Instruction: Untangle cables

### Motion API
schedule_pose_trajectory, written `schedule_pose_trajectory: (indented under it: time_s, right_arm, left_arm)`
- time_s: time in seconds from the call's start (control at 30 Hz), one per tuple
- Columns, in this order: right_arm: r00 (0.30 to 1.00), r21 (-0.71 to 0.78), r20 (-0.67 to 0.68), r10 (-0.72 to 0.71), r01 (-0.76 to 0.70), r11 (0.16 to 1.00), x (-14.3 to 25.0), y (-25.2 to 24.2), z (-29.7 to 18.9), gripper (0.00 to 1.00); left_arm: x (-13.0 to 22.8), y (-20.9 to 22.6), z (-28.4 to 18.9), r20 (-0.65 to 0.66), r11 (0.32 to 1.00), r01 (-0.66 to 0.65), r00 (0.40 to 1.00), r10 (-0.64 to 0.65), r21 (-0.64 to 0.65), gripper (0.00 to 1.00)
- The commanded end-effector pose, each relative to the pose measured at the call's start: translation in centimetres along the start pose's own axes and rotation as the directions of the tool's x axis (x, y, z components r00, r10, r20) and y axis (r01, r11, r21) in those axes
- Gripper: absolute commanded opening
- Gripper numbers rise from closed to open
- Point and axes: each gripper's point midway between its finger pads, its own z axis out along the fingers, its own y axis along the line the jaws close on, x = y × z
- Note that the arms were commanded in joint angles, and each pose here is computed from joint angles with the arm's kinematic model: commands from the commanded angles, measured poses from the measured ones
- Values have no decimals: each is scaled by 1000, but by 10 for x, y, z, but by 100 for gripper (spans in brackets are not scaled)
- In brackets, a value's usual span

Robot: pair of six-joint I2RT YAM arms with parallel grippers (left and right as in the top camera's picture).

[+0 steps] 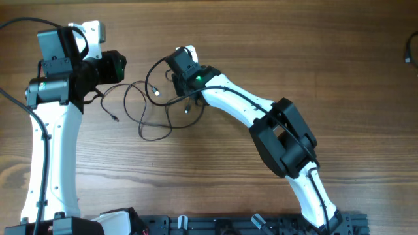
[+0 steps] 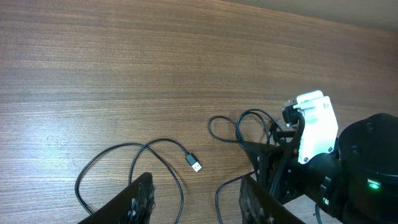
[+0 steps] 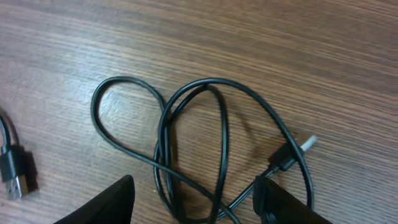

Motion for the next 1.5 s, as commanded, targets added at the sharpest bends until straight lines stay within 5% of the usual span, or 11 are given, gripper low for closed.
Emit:
schedule_pose_trajectory:
  time_s: [0.0,0.6,0.63,0.7,0.87,1.27,1.47]
  right_arm:
    - [1000,59,-1,22,-22,998,6,-11,9,63]
    - [997,27,-70,35,-34,999,26,-5,20,53]
    - [997,27,-70,35,-33,999,26,-5,20,50]
    - [996,20,-76,36,-35,999,28,-4,20,5]
    - [996,21,-69,63,-62,998,21,-4,11,5]
    - [972,43,210,106,-118,992,-89,-74,-178,4]
    - [949,-18,283,139,-139,990,-102,-115,-262,4]
  left_arm:
    - [-6,0,-10,29,1000,11,1000,-11,-7,46]
    - [-5,0,-10,25,1000,12,1000,-12,-7,46]
    - [-5,0,-10,25,1000,12,1000,-12,-7,46]
    - [-5,0,-10,24,1000,12,1000,-12,-7,46]
    - [-5,0,-10,25,1000,8,1000,-8,-8,47]
    - [-4,-13,-10,20,998,8,1000,-9,65,49]
    - [1,-19,-8,-4,995,14,1000,-14,102,68]
